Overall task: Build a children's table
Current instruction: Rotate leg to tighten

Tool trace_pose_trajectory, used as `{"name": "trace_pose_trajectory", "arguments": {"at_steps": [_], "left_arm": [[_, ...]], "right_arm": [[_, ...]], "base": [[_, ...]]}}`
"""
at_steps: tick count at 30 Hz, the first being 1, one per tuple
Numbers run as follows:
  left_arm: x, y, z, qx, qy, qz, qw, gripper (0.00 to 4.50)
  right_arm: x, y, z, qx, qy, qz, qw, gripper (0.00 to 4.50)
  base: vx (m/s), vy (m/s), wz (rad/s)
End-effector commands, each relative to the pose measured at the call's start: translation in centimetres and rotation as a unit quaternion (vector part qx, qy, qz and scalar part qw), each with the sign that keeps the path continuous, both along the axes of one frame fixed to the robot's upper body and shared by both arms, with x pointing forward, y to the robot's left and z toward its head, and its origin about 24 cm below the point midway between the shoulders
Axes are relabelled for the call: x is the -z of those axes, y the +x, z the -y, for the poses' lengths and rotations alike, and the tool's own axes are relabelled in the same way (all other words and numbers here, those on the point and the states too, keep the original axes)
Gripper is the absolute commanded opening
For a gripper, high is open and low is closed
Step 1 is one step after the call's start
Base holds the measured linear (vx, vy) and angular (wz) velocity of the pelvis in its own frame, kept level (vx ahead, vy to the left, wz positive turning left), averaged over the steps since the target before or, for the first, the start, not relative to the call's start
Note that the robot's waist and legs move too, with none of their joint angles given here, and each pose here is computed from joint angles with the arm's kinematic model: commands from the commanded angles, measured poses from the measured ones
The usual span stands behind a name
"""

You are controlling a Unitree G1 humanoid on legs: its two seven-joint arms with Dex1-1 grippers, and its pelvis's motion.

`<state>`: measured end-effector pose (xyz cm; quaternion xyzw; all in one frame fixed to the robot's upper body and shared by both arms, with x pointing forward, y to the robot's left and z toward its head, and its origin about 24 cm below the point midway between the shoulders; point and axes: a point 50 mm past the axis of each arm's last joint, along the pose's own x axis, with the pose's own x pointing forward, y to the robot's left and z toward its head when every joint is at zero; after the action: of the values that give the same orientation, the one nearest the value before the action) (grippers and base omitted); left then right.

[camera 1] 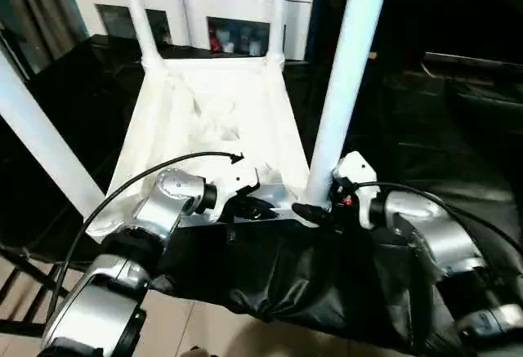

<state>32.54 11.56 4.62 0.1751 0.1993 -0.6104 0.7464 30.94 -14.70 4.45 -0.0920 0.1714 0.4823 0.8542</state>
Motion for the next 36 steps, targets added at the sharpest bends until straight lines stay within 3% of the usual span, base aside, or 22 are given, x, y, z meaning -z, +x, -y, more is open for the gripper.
{"name": "trace_pose_trajectory", "arguments": {"at_steps": [1, 9, 15, 18, 21, 22, 24, 28, 29, 31, 33, 35, 36], "left_arm": [[1.8, -0.9, -1.0, -0.037, -0.006, -0.046, 0.998, 0.00], [1.5, -0.7, -1.4, -0.040, -0.001, -0.047, 0.998, 0.00], [1.3, -0.4, -1.5, -0.053, 0.001, -0.044, 0.998, 0.00], [1.4, 0.0, -0.3, -0.094, 0.000, -0.025, 0.995, 0.00], [1.7, 0.1, 2.0, -0.140, -0.024, -0.014, 0.990, 0.00], [2.0, -0.3, 4.0, -0.150, -0.037, -0.007, 0.988, 0.00], [2.1, -0.6, 5.1, -0.156, -0.042, -0.002, 0.987, 0.00], [2.3, -1.0, 6.6, -0.145, -0.038, 0.013, 0.989, 0.00], [2.3, -1.0, 6.6, -0.143, -0.038, 0.013, 0.989, 0.00], [2.2, -1.0, 6.5, -0.141, -0.038, 0.014, 0.989, 0.00], [1.9, -0.7, 4.8, -0.123, -0.028, 0.022, 0.992, 0.00], [1.9, -0.7, 4.7, -0.122, -0.027, 0.024, 0.992, 0.00], [1.8, -0.8, 4.0, -0.110, -0.027, 0.019, 0.993, 0.00]], "right_arm": [[-0.4, 0.4, -0.3, -0.011, -0.007, 0.011, 1.000, 3.50], [0.2, 0.7, -0.7, -0.004, -0.001, 0.011, 1.000, 2.81], [0.9, 0.3, -1.3, 0.003, 0.008, 0.006, 1.000, 2.69], [1.8, 0.1, -2.0, 0.064, 0.008, 0.007, 0.998, 2.68], [2.5, 0.1, -3.2, 0.173, 0.024, 0.005, 0.985, 2.67], [2.9, -0.3, -4.8, 0.238, 0.040, -0.004, 0.971, 2.67], [2.9, -0.7, -6.2, 0.256, 0.050, -0.005, 0.965, 2.67], [2.0, -1.6, -9.4, 0.208, 0.090, 0.022, 0.974, 2.67], [1.8, -1.6, -9.5, 0.199, 0.097, 0.027, 0.975, 3.02], [1.5, -1.4, -9.3, 0.198, 0.101, 0.035, 0.974, 3.37], [0.1, -0.3, -6.6, 0.187, 0.129, 0.061, 0.972, 3.47], [0.0, -0.3, -6.5, 0.187, 0.129, 0.063, 0.972, 3.74], [-0.2, -0.1, -5.5, 0.169, 0.118, 0.070, 0.976, 3.82]], "base": [[0.000, 0.000, 0.00], [0.000, 0.000, 0.00], [0.000, 0.000, 0.00], [0.000, 0.000, 0.00], [0.000, 0.000, 0.00], [0.000, 0.000, 0.00], [0.000, 0.000, 0.00], [0.000, 0.000, 0.00], [0.000, 0.000, 0.00], [0.000, 0.000, 0.00], [0.000, 0.000, 0.00], [0.000, 0.000, 0.00], [0.000, 0.000, 0.00]]}}
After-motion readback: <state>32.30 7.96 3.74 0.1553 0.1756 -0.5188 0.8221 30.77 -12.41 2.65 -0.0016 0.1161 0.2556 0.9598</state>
